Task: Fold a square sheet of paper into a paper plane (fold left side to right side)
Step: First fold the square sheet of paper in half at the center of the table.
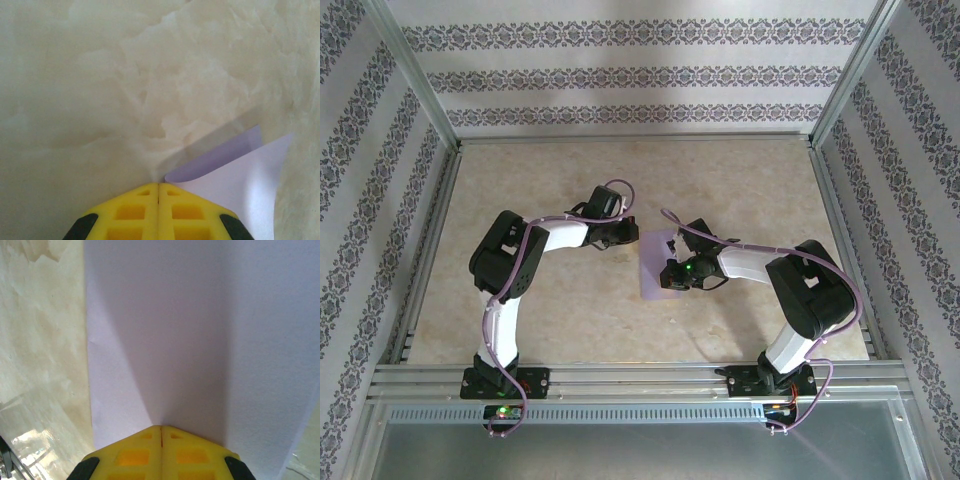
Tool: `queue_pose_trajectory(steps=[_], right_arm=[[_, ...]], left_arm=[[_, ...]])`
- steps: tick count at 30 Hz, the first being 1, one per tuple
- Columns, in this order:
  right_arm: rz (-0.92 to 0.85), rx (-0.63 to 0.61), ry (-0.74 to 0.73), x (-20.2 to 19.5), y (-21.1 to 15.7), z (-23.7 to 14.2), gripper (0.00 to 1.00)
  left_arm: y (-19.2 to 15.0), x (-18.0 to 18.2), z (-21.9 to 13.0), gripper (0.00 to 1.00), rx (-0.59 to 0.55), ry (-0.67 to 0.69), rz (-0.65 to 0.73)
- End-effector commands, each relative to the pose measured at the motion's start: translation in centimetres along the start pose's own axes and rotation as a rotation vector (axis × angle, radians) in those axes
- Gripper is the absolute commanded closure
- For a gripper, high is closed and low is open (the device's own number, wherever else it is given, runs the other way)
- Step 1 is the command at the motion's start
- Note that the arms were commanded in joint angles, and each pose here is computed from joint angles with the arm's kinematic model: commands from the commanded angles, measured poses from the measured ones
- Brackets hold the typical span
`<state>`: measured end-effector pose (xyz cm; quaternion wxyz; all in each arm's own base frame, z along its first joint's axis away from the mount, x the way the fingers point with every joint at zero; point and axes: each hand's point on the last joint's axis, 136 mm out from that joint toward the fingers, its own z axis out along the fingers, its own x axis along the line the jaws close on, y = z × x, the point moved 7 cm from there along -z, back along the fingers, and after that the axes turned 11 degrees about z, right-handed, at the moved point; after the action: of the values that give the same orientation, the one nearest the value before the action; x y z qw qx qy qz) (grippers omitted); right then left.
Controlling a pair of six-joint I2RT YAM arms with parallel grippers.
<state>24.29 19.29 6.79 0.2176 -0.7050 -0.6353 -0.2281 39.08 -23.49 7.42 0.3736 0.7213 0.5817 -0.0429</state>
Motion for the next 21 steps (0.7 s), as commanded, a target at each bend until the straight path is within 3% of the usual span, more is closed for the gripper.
queue_pose_trajectory(steps=[1,10,21], right_arm=[[0.098,0.087,-0.222,-4.7,-2.6,0.6,1.00],[0.096,0.083,-0.222,-4.7,-2.5,0.6,1.00],[0.097,0.090,-0.228,-4.8,-2.5,0.9,1.00]], left_arm=[[0.5,0.3,-2.2,1.00,-0.055,0.040,0.027],[-1.1,-3.6,-6.0,1.00,-0.108,-0.090,0.073],[-0.9,-5.4,-0.5,1.00,-0.055,-0.172,0.068]])
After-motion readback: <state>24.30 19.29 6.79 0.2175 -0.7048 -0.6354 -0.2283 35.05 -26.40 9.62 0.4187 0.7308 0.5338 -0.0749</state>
